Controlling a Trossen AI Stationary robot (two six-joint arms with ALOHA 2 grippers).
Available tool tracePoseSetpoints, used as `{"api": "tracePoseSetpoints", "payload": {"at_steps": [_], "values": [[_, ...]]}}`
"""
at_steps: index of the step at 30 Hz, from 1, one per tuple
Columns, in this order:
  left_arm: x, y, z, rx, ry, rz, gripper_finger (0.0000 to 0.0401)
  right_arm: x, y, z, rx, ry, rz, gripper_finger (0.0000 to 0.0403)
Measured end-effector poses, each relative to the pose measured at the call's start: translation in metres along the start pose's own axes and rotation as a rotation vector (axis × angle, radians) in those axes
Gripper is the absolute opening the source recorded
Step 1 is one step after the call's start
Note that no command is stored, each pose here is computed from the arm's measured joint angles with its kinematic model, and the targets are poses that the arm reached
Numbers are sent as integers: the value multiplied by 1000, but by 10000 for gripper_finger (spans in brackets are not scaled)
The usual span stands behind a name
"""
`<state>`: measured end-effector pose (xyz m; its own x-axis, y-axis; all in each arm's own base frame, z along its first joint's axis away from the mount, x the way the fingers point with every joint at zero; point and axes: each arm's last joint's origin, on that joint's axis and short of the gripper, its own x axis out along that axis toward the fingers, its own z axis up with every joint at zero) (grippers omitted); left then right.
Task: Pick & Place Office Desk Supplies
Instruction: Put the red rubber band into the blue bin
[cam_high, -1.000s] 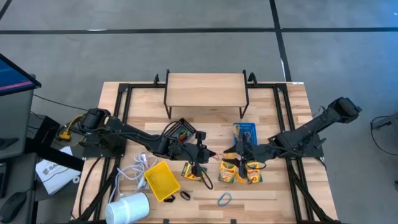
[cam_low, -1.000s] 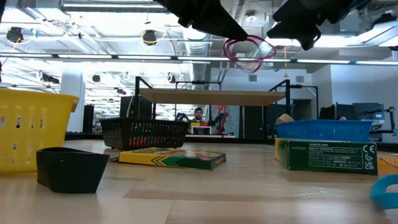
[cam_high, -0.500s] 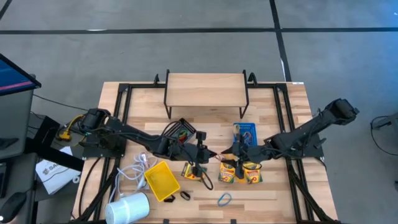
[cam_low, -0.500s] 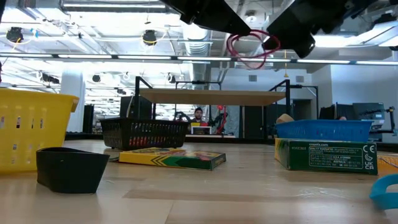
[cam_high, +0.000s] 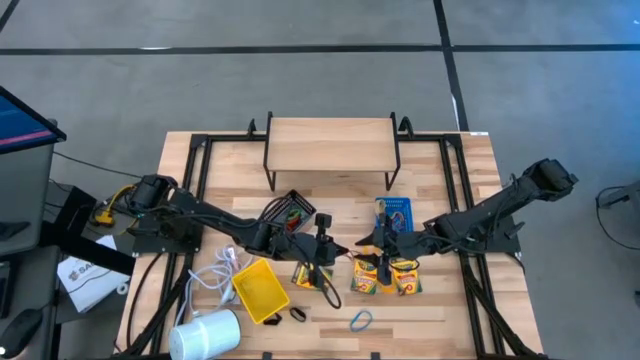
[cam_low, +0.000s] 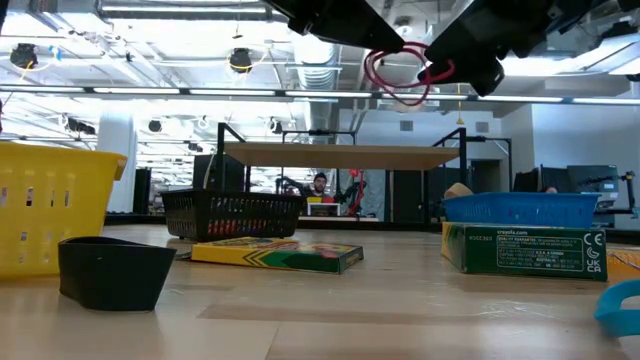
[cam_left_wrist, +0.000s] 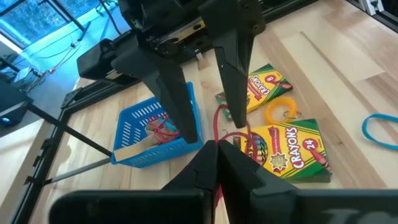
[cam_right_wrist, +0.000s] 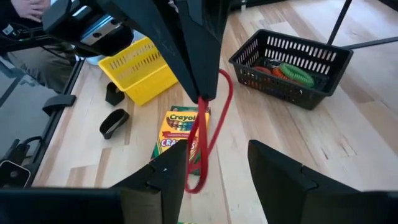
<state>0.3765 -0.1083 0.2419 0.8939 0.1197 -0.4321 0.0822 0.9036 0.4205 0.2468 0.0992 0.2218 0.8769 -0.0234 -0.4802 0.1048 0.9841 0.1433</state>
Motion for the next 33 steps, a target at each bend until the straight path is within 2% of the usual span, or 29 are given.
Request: {"api": "tracePoseSetpoints", "payload": {"at_steps": [6,13,29,33], "values": [[0,0,0,0,0,0,3,0,0,-1,-3,7,0,114],[0,0,0,0,0,0,6,0,1,-2,-22,31,47,10],[0,-1,-4,12,36,-10,15,0,1,-2,-42,31,44,1],[0,1,-3,5,41,40,15,0,1,-2,-42,31,44,1]]}}
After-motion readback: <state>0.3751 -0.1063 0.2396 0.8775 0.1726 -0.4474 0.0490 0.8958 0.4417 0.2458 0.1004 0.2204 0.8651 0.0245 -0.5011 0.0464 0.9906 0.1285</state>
